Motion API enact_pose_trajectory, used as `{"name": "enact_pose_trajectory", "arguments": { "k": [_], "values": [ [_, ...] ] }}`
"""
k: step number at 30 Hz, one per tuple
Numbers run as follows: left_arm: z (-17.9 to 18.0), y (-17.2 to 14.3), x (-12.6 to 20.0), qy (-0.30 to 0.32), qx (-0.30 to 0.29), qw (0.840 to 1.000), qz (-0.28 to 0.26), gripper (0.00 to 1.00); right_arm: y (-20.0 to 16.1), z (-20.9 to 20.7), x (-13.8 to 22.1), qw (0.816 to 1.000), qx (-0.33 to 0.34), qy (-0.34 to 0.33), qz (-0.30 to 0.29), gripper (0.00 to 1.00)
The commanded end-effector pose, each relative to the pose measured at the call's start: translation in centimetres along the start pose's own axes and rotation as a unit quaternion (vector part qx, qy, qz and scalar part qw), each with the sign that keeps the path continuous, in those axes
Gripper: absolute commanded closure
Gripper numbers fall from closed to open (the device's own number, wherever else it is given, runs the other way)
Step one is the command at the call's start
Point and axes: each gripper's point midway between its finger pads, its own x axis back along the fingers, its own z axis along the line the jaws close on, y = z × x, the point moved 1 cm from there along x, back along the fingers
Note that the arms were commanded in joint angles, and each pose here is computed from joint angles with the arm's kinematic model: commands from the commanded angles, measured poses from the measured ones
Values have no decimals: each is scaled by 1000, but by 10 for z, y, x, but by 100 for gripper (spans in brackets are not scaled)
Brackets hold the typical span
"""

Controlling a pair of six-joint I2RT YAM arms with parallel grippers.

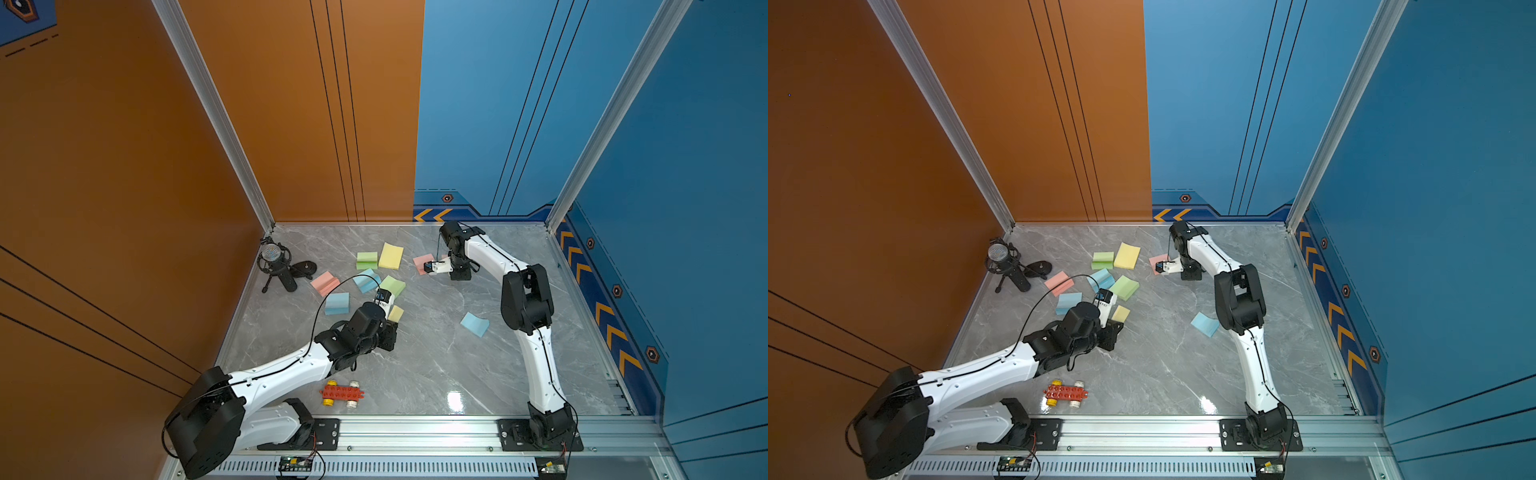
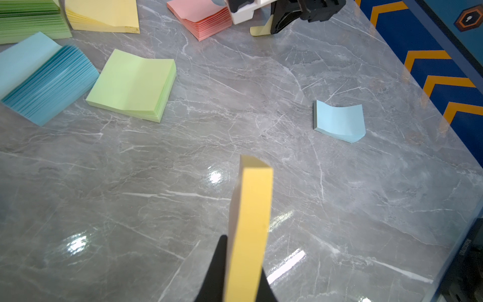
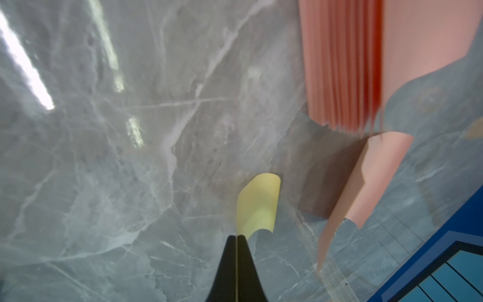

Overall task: Tear off pages from different memo pads
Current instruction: Place the paper at the center of the board.

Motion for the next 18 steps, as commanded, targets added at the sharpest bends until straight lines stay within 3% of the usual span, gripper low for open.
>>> {"name": "enact_pose_trajectory", "arguments": {
  "k": [1,5,10,13,18],
  "values": [
    [-3,12,3,-6,7,1000,-9,100,5,30,-8,997,40,63,2,93],
    [-4,12,5,-9,10,1000,-10,100,6,38,-14,996,29,83,3,78],
    [-4,12,5,-11,13,1000,-10,100,3,48,-5,994,22,107,-8,77],
    [-4,12,5,-12,16,1000,-10,100,3,57,2,991,12,128,-23,68],
    [-6,17,6,-17,35,999,-13,100,1,73,9,988,-15,153,-32,67]
  ]
}}
